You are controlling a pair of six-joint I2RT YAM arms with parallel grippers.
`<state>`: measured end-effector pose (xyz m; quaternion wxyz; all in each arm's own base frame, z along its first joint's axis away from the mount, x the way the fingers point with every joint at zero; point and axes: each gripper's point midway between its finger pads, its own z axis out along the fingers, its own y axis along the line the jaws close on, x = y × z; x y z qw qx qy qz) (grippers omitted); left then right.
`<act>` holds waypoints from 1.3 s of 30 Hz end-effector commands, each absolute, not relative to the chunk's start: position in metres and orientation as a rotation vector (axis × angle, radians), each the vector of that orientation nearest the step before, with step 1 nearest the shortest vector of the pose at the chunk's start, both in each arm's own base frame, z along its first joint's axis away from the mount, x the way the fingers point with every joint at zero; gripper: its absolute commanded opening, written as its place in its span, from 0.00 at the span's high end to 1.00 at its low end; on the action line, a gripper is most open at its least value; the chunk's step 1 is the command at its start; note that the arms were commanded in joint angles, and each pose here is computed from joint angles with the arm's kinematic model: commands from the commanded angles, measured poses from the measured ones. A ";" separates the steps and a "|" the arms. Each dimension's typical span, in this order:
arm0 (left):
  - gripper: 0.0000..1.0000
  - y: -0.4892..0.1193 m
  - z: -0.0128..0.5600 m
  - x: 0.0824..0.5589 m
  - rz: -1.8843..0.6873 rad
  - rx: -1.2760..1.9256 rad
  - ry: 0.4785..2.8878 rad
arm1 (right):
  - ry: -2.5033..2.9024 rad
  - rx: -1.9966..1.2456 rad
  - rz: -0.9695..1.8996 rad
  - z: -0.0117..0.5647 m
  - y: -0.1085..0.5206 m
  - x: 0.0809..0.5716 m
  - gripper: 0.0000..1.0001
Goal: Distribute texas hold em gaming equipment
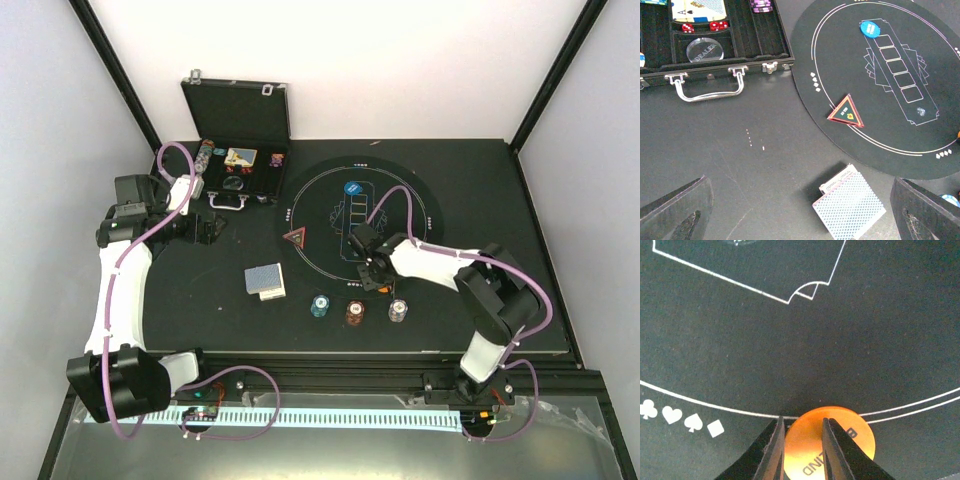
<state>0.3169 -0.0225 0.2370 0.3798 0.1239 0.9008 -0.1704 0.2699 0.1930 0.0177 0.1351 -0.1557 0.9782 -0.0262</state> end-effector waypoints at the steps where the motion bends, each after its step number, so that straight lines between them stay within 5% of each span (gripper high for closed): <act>1: 0.01 -0.020 0.256 0.314 -0.392 0.336 2.264 | 2.856 -0.387 -0.261 0.003 0.166 0.275 0.77; 13: 0.01 -0.019 0.257 0.314 -0.381 0.341 2.262 | 2.769 -0.388 -0.337 0.037 0.165 0.280 0.67; 28: 0.01 -0.015 0.259 0.318 -0.363 0.339 2.257 | 2.857 -0.425 -0.268 0.017 0.170 0.250 0.67; 39: 0.01 -0.011 0.260 0.318 -0.353 0.332 2.256 | 2.855 -0.322 -0.321 0.014 0.148 0.273 0.72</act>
